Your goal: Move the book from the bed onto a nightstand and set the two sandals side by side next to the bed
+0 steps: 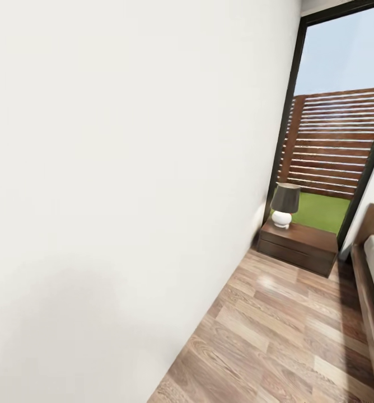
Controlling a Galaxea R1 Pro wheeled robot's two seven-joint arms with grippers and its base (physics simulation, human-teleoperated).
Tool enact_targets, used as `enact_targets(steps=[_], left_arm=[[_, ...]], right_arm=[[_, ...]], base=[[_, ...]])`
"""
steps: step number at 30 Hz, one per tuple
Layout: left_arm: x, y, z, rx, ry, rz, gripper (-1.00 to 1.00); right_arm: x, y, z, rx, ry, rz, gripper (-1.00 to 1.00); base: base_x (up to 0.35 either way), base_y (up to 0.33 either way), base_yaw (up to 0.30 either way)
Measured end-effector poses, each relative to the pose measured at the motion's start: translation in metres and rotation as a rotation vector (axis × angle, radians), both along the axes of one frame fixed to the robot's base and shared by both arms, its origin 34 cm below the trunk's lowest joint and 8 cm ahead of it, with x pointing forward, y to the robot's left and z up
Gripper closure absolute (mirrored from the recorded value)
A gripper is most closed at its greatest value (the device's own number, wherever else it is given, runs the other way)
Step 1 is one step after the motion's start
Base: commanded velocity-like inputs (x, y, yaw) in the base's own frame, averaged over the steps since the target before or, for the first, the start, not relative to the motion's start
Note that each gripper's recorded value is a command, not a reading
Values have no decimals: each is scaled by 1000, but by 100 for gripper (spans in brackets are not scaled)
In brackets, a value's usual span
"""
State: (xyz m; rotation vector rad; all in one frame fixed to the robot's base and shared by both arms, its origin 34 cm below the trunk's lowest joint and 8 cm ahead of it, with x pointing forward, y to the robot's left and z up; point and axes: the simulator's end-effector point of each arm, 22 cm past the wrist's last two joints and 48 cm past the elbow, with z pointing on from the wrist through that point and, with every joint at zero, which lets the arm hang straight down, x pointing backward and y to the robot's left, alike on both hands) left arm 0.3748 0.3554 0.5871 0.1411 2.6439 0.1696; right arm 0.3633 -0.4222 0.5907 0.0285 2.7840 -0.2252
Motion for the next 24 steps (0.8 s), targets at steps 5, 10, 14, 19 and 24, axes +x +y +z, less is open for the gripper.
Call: enact_targets(steps=[5, 10, 14, 19, 24], left_arm=[[1, 0, 1, 0, -4, -1, -100], [3, 0, 2, 0, -8, -1, -100], [4, 0, 3, 0, -12, -1, -100], [6, 0, 4, 0, -17, -1, -100], [7, 0, 5, 0, -21, -1, -100]], right_arm=[[1, 0, 1, -1, -4, 0, -100], [3, 0, 2, 0, -9, 0, -100], [4, 0, 3, 0, -12, 0, -100], [6, 1, 4, 0, -18, 0, -100], [8, 1, 5, 0, -23, 0, -100]], base=[[2, 0, -198], [1, 0, -221], [0, 0, -229], [0, 0, -231], [0, 0, -173]])
